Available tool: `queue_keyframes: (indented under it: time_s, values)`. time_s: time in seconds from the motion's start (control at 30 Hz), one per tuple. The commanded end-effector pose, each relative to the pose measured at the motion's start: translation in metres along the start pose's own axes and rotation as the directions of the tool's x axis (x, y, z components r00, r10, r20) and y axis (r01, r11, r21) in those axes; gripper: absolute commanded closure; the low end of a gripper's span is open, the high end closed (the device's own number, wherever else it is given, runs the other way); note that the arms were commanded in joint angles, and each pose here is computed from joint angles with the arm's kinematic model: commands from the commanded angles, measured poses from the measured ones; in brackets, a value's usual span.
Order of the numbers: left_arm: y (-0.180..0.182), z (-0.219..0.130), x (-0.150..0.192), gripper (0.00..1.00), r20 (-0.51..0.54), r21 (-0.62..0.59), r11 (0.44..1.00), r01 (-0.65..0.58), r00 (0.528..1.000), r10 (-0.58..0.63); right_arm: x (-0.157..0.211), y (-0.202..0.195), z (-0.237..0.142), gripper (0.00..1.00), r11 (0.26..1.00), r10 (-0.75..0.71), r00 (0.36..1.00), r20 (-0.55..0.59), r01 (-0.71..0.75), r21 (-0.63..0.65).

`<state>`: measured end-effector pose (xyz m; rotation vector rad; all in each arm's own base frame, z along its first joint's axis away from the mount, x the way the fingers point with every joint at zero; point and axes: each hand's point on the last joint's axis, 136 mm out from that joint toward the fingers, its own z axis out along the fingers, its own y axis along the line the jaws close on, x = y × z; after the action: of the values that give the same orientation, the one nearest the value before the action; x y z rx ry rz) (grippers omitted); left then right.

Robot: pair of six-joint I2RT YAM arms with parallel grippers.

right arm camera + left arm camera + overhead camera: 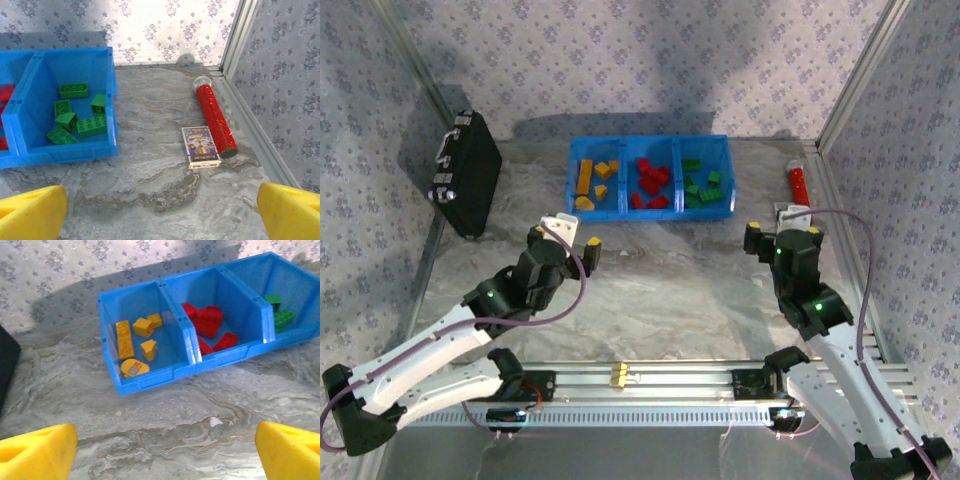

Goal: Sort the legos into containers by color
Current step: Reset both arms

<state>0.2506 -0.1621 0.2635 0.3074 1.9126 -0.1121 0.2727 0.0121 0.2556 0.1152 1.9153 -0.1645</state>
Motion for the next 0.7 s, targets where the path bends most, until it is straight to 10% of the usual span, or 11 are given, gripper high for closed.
queue_keyframes:
  time_s: [0.0, 0.67]
  values:
    - [0.018, -0.001, -0.001, 0.07, 0.028, -0.089, 0.996, -0.009, 1.000, 0.012, 0.003, -0.009, -0.003, 0.01, 0.999, 0.011, 1.000, 0.025, -0.012, 0.044]
    - [0.055, -0.005, 0.024, 0.00, 0.048, -0.247, 0.968, -0.031, 0.998, 0.045, 0.045, -0.035, -0.014, 0.01, 0.990, 0.051, 0.998, 0.040, -0.056, 0.126]
